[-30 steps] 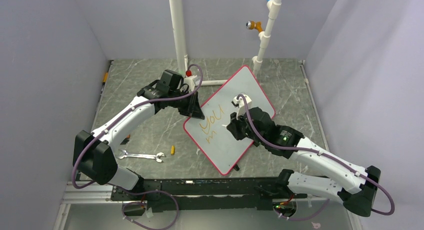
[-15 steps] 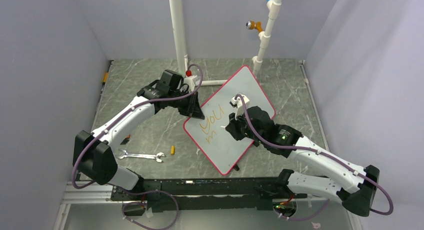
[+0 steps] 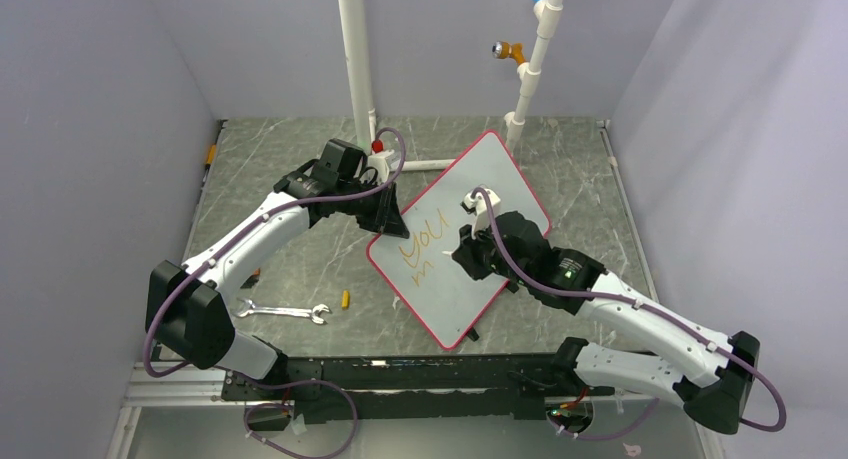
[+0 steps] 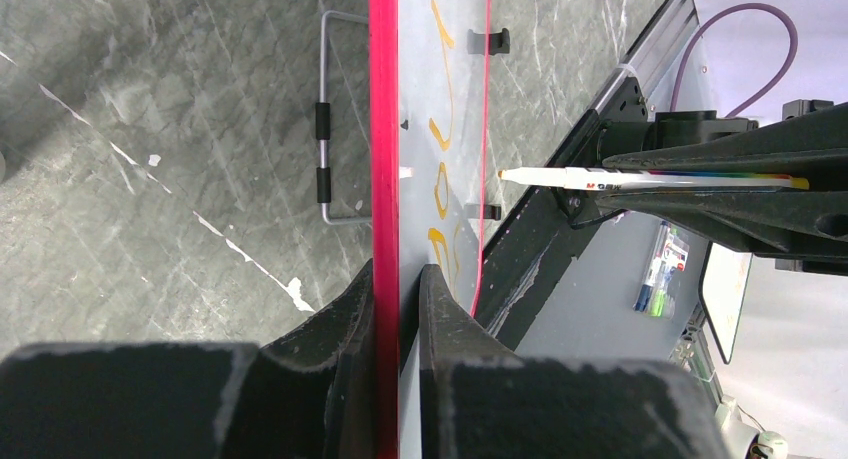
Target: Write a sentence on the whiteboard
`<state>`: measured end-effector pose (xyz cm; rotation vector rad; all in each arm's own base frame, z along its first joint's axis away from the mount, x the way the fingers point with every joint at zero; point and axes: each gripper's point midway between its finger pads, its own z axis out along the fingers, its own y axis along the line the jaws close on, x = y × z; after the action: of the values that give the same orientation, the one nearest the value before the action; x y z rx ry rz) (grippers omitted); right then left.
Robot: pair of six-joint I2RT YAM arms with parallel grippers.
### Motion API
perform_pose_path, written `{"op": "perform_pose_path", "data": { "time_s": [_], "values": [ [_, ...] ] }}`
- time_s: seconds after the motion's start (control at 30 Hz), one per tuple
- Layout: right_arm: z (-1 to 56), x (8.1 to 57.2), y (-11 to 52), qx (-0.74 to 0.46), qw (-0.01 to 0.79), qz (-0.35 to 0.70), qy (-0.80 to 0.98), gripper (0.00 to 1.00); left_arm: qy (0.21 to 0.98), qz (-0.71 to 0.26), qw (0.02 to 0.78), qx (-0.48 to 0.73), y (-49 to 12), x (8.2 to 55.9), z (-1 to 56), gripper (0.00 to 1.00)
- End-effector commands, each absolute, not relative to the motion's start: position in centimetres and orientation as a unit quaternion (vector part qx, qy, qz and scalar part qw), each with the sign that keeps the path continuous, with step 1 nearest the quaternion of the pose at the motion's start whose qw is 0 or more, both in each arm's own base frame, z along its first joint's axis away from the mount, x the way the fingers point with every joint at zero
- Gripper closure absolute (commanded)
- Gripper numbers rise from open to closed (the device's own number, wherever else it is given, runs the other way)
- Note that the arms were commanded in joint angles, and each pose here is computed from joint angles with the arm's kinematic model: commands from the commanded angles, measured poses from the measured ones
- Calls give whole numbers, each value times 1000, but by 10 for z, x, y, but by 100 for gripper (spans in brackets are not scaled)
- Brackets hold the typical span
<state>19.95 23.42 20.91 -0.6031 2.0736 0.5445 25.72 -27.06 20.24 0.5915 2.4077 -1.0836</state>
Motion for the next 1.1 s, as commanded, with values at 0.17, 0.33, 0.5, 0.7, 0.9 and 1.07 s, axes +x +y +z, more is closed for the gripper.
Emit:
{"op": "perform_pose_path", "data": {
  "time_s": [0.17,0.33,0.5,0.7,0.9,1.07],
  "values": [
    [224,199,237,-238,463,245,818,100,861,-321,319,231,-249,293,220,100],
    [226,199,237,-238,467,249,815,100,861,-320,319,233,-249,292,219,100],
    [229,199,243,-242,468,258,810,100,860,-321,318,235,-250,291,220,100],
    [231,201,250,-250,468,264,806,100,860,-324,317,237,-251,291,220,100],
    [225,205,255,-252,462,262,809,100,859,-325,315,239,-252,290,220,100],
    [218,209,254,-245,460,250,816,100,859,-325,314,239,-253,289,219,100]
  ]
}}
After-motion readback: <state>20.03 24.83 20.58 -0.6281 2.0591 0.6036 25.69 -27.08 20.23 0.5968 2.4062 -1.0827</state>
